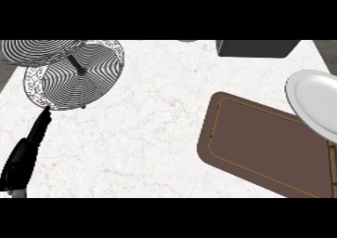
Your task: Pick the lemon from the tray and place it in the plate
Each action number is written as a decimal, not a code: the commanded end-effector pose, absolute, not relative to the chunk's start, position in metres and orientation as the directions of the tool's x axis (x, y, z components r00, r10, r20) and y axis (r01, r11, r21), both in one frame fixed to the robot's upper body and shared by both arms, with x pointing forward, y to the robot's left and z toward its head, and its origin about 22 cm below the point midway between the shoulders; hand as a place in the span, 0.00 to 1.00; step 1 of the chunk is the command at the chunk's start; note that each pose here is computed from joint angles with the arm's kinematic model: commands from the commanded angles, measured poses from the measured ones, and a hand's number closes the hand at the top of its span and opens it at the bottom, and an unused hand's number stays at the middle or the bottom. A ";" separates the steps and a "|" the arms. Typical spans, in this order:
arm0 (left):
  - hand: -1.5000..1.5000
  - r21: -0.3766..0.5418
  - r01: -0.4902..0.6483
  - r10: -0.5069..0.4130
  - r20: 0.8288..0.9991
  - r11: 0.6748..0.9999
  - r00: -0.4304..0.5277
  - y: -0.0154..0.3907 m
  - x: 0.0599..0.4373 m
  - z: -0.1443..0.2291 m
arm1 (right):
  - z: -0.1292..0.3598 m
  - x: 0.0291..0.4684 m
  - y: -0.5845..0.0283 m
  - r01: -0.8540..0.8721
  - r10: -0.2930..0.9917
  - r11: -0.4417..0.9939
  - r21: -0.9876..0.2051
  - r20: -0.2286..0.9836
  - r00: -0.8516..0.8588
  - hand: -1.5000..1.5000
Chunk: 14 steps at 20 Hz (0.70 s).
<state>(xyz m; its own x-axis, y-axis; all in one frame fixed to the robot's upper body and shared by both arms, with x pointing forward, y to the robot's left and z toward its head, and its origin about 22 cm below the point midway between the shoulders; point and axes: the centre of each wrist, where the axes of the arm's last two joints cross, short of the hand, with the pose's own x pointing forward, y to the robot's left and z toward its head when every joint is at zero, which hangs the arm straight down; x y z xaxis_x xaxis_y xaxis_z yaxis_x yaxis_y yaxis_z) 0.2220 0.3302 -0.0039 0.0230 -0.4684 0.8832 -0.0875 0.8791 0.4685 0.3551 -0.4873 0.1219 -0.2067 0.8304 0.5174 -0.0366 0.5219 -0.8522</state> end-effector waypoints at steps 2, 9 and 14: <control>0.50 0.470 -0.085 -0.468 0.883 0.879 0.041 0.339 0.223 -0.007 | 0.102 0.368 -0.468 -0.124 0.824 0.513 -0.850 0.527 -0.207 1.00; 0.50 0.459 -0.062 -0.459 0.888 0.886 0.004 0.324 0.218 0.007 | 0.068 0.374 -0.446 -0.094 0.769 0.638 -0.764 0.638 0.028 0.00; 0.50 0.475 -0.078 -0.476 0.880 0.876 0.014 0.334 0.231 -0.003 | 0.075 0.383 -0.438 -0.004 0.656 0.753 -0.658 0.750 -0.082 0.00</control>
